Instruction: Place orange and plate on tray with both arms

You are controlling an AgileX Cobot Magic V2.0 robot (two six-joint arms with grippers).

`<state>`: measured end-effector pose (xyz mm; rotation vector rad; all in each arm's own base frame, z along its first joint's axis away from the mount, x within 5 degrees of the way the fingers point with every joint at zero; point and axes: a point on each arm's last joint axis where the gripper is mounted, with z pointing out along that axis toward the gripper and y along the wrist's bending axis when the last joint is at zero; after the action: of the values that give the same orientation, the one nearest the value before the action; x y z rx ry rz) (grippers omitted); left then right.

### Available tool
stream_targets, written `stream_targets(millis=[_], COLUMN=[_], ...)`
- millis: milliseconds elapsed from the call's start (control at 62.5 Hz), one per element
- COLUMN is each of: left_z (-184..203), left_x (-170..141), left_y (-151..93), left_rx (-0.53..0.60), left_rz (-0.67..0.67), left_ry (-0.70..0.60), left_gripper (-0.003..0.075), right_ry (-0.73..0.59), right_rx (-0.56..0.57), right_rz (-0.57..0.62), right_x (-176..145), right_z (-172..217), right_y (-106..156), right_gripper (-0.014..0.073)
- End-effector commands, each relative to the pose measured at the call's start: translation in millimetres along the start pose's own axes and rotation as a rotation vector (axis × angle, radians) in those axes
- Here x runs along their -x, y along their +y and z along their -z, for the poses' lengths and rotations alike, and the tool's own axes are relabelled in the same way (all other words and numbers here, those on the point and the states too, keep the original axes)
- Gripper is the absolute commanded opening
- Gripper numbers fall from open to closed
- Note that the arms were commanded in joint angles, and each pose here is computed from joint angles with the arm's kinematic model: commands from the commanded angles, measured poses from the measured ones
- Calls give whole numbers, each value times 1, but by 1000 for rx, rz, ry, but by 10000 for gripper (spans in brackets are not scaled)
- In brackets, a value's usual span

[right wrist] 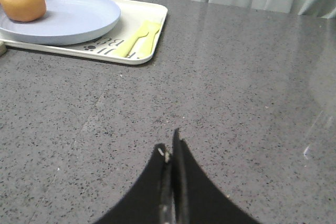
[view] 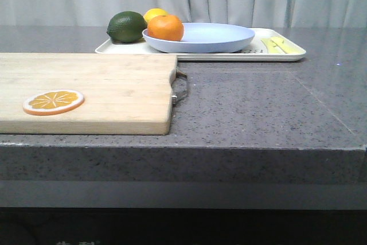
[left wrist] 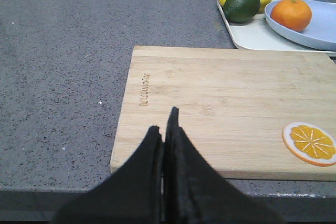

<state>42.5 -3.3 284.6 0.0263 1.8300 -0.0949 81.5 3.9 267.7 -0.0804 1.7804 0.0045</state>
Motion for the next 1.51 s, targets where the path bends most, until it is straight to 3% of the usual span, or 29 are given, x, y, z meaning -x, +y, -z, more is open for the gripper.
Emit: stream_targets(millis=[0, 528, 785, 1057, 1217, 1489], left_z=[2, 2, 5, -20, -31, -33], left_x=[15, 13, -20, -59, -79, -79], left_y=[-1, -1, 4, 9, 10, 10], left_rx=[-8, -4, 59, 106, 104, 101], left_rz=[12, 3, 7, 18, 19, 16], left_ry=[-98, -125, -266, -167, -174, -224], left_gripper=[-18, -18, -18, -18, -18, -18], right_ry=[-104, -104, -104, -103, -103, -103], right_rx=[-11, -11, -11, -11, -11, -11], right_rz=[12, 12, 12, 12, 12, 12], right_x=[16, 16, 16, 16, 16, 16], right_z=[2, 2, 2, 2, 2, 2], right_y=[-1, -1, -1, -1, -1, -1], right_gripper=[-61, -61, -61, -61, -61, -61])
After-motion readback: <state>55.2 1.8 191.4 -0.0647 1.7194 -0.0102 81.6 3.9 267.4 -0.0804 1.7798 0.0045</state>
